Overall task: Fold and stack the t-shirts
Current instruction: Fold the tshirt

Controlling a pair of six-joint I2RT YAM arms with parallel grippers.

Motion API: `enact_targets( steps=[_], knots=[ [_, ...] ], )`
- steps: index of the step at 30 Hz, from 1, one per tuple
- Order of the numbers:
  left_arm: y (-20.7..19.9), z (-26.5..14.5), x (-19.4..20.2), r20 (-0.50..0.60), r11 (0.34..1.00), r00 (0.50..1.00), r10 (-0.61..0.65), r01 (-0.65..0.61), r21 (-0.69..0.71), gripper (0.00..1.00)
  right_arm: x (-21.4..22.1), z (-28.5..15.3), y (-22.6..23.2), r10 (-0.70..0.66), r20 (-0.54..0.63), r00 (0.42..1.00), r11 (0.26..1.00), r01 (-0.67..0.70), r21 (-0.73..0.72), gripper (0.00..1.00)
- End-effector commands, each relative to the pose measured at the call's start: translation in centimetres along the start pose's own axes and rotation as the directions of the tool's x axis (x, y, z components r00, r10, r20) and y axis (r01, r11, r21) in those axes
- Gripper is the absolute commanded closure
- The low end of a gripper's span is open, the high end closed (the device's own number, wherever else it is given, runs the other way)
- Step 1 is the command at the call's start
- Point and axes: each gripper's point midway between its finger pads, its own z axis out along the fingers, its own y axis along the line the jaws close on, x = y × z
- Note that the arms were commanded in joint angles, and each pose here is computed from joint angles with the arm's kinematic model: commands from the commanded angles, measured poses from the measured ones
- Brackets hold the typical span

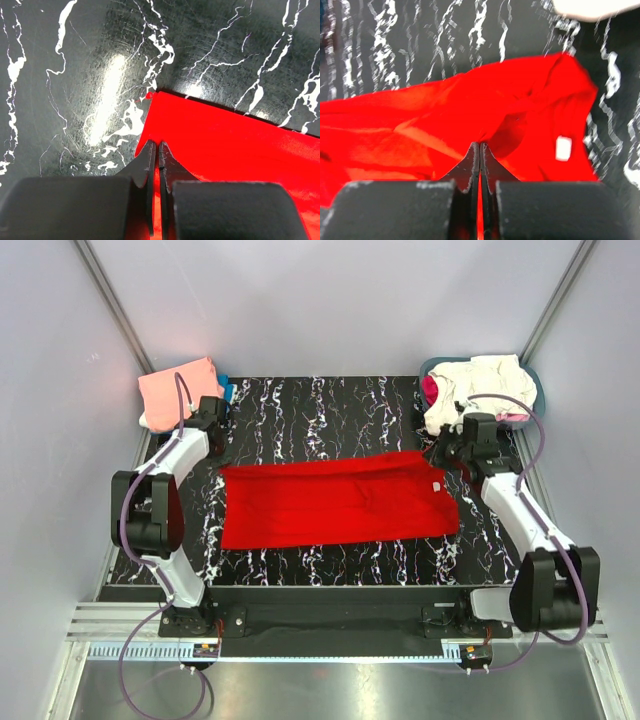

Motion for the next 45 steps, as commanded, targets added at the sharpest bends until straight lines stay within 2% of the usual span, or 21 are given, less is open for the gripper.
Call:
enact_targets(
  steps=[1,9,11,12,14,16,17,20,24,28,31,40,43,45],
  knots=[
    [0.1,-0.9,-1.7,0.074,1.000,0.997,0.002,-0.002,-0.001,1.00,1.1,-1.8,0.9,0.093,0.004,0.996,0.995,-0.093,-0.043,1.00],
    [0.3,-1.0,-0.2,0.051,1.000,0.999,-0.009,0.010,-0.009,1.00,5.7,-3.7,-0.4,0.174,-0.068,0.982,0.985,-0.173,0.019,1.00],
    [0.8,-0.9,0.9,0.012,0.999,1.000,-0.022,0.022,-0.028,0.99,7.3,-3.9,-2.1,0.241,-0.082,0.967,0.965,-0.231,0.122,1.00],
    [1.1,-1.2,1.3,0.006,0.999,1.000,-0.031,0.031,-0.037,0.87,7.8,-4.0,-2.8,0.264,-0.084,0.961,0.954,-0.247,0.169,1.00],
    [2.4,-1.3,2.8,-0.010,0.994,0.998,-0.062,0.061,-0.088,0.74,8.5,-4.6,-4.2,0.293,-0.082,0.953,0.929,-0.263,0.261,1.00],
    [3.2,-2.7,2.5,0.040,0.991,0.995,-0.093,0.097,-0.094,0.49,8.4,-5.1,-4.4,0.297,-0.076,0.952,0.923,-0.266,0.278,0.68],
    [3.8,-3.0,2.9,0.044,0.988,0.993,-0.106,0.110,-0.108,0.46,8.1,-5.5,-4.2,0.294,-0.059,0.954,0.926,-0.269,0.266,0.56],
    [4.2,-5.0,2.1,0.092,0.985,0.985,-0.143,0.151,-0.084,0.45,7.9,-6.5,-3.5,0.308,-0.033,0.951,0.928,-0.292,0.232,0.51],
    [3.5,-6.7,0.5,0.139,0.985,0.977,-0.164,0.170,-0.028,0.48,8.7,-6.7,-2.0,0.326,-0.064,0.943,0.938,-0.314,0.148,0.47],
    [1.3,-6.4,0.7,0.136,0.989,0.980,-0.144,0.139,0.049,0.53,10.7,-5.3,-0.4,0.364,-0.155,0.918,0.931,-0.359,0.058,0.51],
    [-0.6,-5.5,1.5,0.122,0.993,0.988,-0.099,0.091,0.069,0.54,12.4,-3.9,-0.1,0.369,-0.254,0.894,0.929,-0.363,0.072,0.52],
    [-5.7,-1.0,5.1,-0.002,0.996,0.999,0.045,-0.044,0.080,0.59,13.1,1.7,-0.7,0.340,-0.393,0.855,0.940,-0.291,0.181,0.42],
    [-5.8,0.6,7.3,-0.094,0.997,0.993,0.066,-0.062,0.036,0.62,14.9,4.8,-0.4,0.312,-0.488,0.815,0.948,-0.235,0.213,0.39],
    [-5.6,1.3,9.0,-0.147,0.996,0.985,0.088,-0.089,0.000,0.64,13.6,6.6,0.5,0.283,-0.493,0.823,0.957,-0.211,0.197,0.38]
  ],
)
